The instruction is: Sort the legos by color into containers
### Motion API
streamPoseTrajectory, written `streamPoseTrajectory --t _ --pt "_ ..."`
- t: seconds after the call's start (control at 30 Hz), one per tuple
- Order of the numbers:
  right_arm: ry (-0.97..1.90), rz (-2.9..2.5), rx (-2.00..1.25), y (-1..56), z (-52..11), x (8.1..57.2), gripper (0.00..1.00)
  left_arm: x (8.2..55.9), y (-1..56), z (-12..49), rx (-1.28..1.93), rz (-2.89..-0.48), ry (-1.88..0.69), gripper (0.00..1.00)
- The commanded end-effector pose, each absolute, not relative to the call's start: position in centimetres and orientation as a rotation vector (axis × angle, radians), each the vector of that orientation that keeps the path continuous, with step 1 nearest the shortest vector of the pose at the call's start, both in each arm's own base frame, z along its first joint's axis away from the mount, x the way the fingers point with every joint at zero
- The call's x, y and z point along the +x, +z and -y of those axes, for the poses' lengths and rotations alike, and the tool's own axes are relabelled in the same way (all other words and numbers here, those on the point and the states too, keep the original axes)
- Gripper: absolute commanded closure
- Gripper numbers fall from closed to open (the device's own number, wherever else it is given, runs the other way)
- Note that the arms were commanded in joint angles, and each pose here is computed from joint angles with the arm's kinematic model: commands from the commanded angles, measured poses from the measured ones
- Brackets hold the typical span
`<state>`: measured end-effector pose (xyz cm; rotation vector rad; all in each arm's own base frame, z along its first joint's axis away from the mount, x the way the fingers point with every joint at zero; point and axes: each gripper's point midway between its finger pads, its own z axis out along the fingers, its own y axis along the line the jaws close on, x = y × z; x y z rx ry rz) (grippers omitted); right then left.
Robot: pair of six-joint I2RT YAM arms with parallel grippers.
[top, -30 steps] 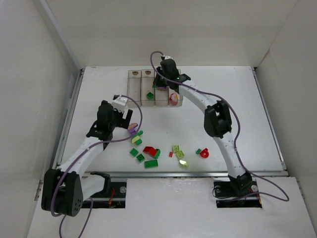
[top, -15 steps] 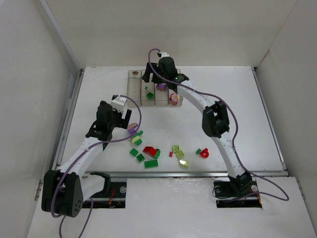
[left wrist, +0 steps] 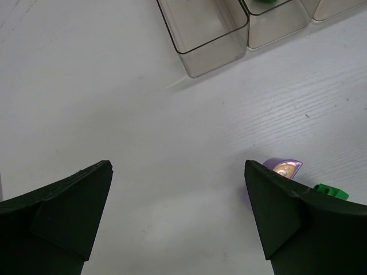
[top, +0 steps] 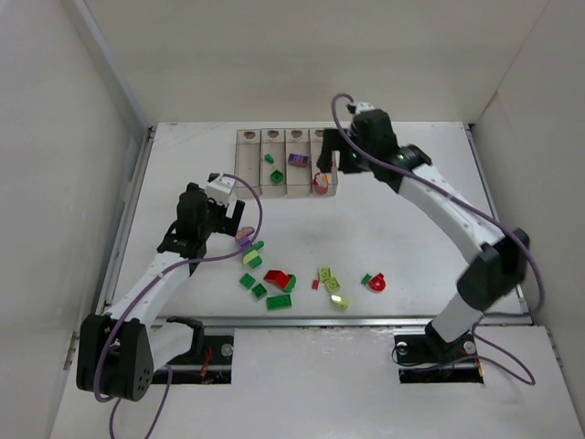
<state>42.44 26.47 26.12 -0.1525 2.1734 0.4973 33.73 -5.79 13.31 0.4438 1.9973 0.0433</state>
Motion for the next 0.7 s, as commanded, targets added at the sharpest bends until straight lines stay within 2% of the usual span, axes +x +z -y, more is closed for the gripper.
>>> streamPoseTrajectory --t 0.0,0.13,0.37,0.53,0.67 --pt "0.273 -2.569 -0.138 15.1 -20.0 33.0 0.03 34.6 16.2 6.7 0.455 -1.900 0.002 0.00" --pt "0.328 -2.768 -0.057 10.3 -18.2 25.9 0.00 34.8 16.0 7.6 0.486 -1.889 -0.046 0.00" --pt "0.278 -2.844 -0.054 5.8 -17.1 24.0 0.01 34.7 16.4 9.0 0.522 -1.859 -0.083 0.00" --pt "0.304 -2.896 -0.077 3.5 -17.5 23.2 0.09 34.1 16.2 9.2 0.533 -1.867 -0.090 0.00" --pt "0.282 -2.935 -0.044 2.2 -16.8 21.9 0.21 33.8 16.4 9.1 0.528 -1.858 -0.078 0.00"
